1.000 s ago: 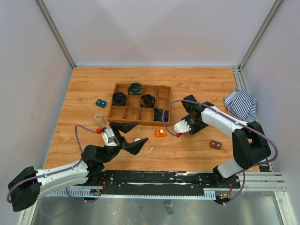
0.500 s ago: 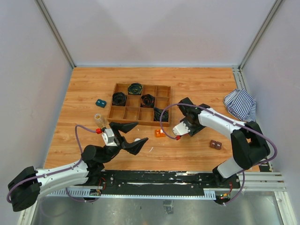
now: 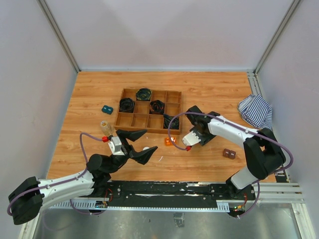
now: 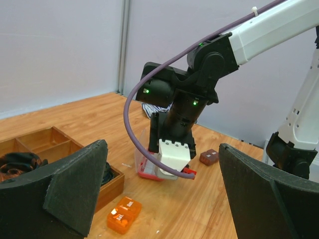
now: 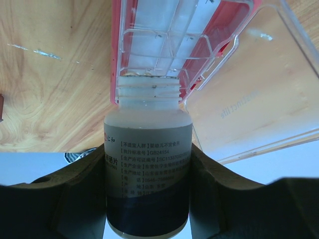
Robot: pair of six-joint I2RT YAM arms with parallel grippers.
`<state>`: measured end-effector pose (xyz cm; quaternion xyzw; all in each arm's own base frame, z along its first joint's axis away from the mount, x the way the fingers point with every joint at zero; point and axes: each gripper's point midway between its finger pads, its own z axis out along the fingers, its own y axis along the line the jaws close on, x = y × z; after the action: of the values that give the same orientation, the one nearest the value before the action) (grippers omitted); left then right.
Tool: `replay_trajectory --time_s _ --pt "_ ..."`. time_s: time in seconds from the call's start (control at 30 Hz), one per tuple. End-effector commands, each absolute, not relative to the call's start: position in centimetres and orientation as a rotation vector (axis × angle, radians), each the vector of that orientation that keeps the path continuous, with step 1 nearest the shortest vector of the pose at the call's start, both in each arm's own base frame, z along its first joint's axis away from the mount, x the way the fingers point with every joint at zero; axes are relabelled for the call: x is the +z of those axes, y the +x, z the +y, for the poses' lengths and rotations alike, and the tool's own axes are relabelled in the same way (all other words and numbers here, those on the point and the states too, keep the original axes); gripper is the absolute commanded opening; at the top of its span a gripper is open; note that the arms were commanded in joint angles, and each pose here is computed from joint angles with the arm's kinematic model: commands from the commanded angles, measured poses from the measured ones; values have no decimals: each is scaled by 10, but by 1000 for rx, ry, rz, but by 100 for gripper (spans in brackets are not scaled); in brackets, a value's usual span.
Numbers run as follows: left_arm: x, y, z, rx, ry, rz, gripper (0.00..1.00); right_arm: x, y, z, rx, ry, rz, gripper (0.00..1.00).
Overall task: Sort the pills into containers
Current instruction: Pour the pill from the pill bottle.
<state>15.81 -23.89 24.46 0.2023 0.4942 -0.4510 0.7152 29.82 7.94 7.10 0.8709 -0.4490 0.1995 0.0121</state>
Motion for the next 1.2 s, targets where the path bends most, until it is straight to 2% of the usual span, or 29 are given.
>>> replay_trajectory --time_s 0.0,1.17 --pt "213 154 -232 -972 479 1125 99 65 286 74 607 2674 -1326 1" --pt "213 153 -231 -974 479 1120 99 64 285 86 659 2638 -1210 1"
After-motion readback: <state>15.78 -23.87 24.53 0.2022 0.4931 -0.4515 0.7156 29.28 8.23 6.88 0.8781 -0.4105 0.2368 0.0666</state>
